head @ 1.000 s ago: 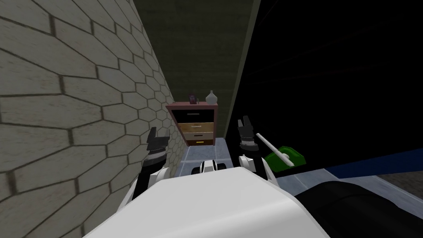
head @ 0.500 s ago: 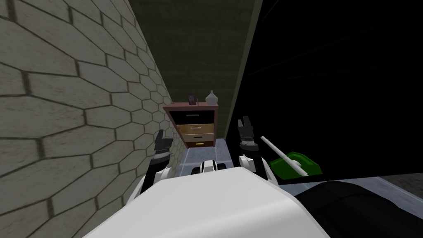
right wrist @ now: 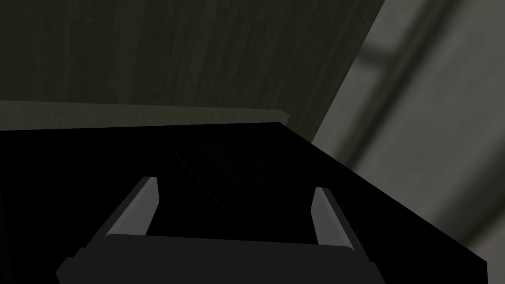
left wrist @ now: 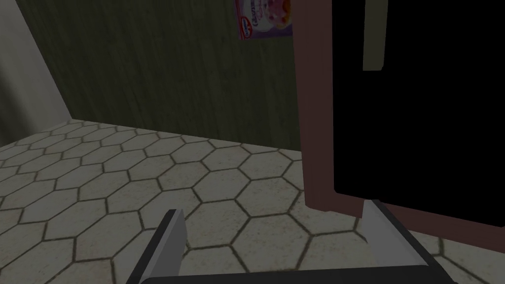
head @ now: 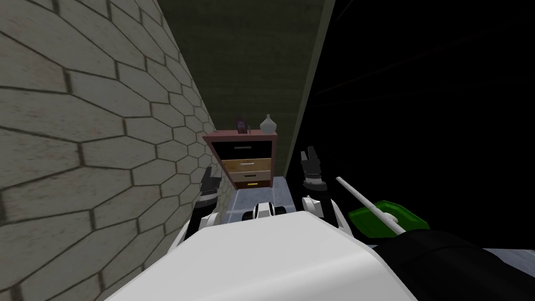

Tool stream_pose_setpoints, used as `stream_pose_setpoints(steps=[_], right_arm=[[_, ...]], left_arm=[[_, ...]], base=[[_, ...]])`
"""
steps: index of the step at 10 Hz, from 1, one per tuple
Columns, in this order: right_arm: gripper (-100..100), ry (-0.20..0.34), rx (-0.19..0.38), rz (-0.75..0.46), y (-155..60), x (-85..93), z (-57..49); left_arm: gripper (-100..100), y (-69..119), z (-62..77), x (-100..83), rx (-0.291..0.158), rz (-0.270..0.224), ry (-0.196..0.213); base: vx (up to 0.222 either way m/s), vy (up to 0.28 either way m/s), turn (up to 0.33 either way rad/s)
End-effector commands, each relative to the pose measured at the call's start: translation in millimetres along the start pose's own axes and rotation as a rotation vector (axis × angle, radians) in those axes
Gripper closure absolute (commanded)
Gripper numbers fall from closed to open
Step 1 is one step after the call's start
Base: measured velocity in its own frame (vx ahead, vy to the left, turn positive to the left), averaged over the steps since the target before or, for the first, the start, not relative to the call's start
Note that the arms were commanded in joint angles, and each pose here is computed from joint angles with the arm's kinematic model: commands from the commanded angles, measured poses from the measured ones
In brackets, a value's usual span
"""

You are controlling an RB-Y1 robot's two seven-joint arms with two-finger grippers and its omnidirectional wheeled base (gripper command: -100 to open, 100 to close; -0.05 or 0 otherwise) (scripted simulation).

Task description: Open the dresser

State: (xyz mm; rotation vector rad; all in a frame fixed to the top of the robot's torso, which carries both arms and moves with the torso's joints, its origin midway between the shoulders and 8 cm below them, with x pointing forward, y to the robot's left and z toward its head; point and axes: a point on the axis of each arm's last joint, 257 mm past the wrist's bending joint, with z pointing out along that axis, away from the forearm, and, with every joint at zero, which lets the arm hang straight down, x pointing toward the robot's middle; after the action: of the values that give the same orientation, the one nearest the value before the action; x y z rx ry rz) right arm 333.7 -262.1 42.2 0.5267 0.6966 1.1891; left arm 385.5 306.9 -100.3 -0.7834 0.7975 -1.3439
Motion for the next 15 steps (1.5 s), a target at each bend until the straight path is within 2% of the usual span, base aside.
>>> stream_pose_setpoints(steps=[1, 6, 8, 15], right_arm=[[0, 0.000, 0.000, 0.000, 0, 0.0, 0.0], [0, 0.000, 0.000, 0.000, 0, 0.0, 0.0], [0, 0.000, 0.000, 0.000, 0, 0.0, 0.0], [0, 0.000, 0.000, 0.000, 0, 0.0, 0.0]], left_arm=[[-100, 23.2, -6.4, 1.6, -0.033, 0.009, 0.007], [-100, 55.1, -18.7, 1.5, -0.088, 0.018, 0.010], [-100, 74.5, -25.8, 3.8, -0.116, 0.026, 0.018], [-100, 131.3, -56.2, 6.8, -0.223, 0.040, 0.026]], base=[[0.082, 0.018, -0.048], [0.064, 0.023, -0.020], [0.074, 0.019, -0.034], [0.083, 0.028, -0.028]])
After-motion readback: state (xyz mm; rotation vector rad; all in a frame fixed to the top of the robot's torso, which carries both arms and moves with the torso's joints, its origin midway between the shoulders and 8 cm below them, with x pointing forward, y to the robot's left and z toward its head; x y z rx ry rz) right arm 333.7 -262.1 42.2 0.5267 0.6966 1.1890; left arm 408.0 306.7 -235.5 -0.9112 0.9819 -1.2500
